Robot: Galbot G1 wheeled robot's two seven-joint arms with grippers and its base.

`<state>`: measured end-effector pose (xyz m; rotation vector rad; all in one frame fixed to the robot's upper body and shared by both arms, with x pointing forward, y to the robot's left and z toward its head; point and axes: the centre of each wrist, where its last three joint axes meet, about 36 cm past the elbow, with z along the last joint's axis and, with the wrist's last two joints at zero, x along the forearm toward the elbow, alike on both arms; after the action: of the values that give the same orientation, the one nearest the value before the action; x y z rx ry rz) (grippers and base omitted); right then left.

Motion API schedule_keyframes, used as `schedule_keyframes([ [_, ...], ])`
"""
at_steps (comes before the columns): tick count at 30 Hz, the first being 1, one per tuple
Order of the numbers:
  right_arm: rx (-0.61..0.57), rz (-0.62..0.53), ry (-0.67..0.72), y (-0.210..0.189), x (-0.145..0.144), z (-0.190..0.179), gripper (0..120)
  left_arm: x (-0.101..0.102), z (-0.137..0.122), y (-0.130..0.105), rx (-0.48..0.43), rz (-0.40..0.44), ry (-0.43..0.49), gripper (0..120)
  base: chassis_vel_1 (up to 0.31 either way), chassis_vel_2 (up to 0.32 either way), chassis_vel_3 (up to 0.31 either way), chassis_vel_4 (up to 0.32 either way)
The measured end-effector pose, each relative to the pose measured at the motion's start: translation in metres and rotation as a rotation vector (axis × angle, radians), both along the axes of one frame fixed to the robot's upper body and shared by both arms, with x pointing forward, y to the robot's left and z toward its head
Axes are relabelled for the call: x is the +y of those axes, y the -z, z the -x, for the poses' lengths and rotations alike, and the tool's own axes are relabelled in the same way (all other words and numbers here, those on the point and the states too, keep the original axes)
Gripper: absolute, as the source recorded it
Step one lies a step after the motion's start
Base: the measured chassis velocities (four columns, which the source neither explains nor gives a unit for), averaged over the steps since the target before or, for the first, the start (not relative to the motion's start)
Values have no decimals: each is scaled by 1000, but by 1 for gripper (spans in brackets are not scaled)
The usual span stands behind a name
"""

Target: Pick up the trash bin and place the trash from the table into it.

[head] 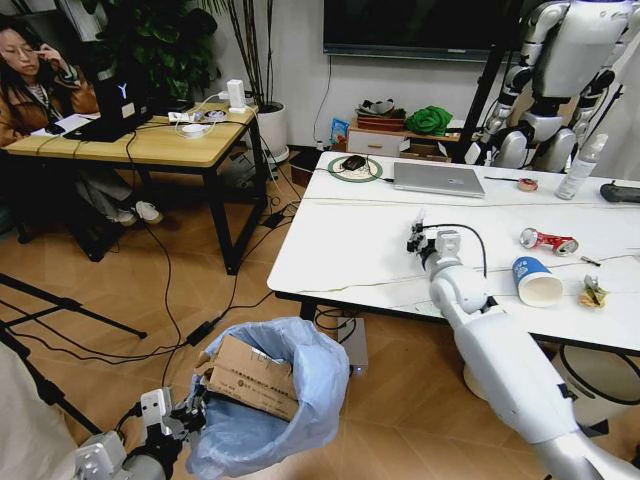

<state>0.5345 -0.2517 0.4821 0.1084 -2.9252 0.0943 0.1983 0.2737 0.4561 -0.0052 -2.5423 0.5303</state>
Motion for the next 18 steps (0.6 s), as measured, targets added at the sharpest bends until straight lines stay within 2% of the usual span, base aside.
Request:
schedule_keyframes([
  [3,-62,-130,-127,-27,4,35,0,0,0,-2,-1,2,4,0,0,0,0,0],
  [5,-88,-233,-264,-39,19,70,0,1,0,-4,-5,3,6,0,0,0,0,0],
  [8,-99,-277,-333,-42,28,88,0,1,0,-5,-6,4,7,0,0,0,0,0],
  [9,-98,-351,-455,-46,45,118,0,0,1,-6,-5,4,8,0,0,0,0,0],
  [12,-72,-460,-654,-44,80,165,0,0,3,-6,1,4,9,0,0,0,0,0],
  [18,9,-575,-842,-38,114,206,0,-1,6,-9,1,3,0,0,0,0,0,0],
])
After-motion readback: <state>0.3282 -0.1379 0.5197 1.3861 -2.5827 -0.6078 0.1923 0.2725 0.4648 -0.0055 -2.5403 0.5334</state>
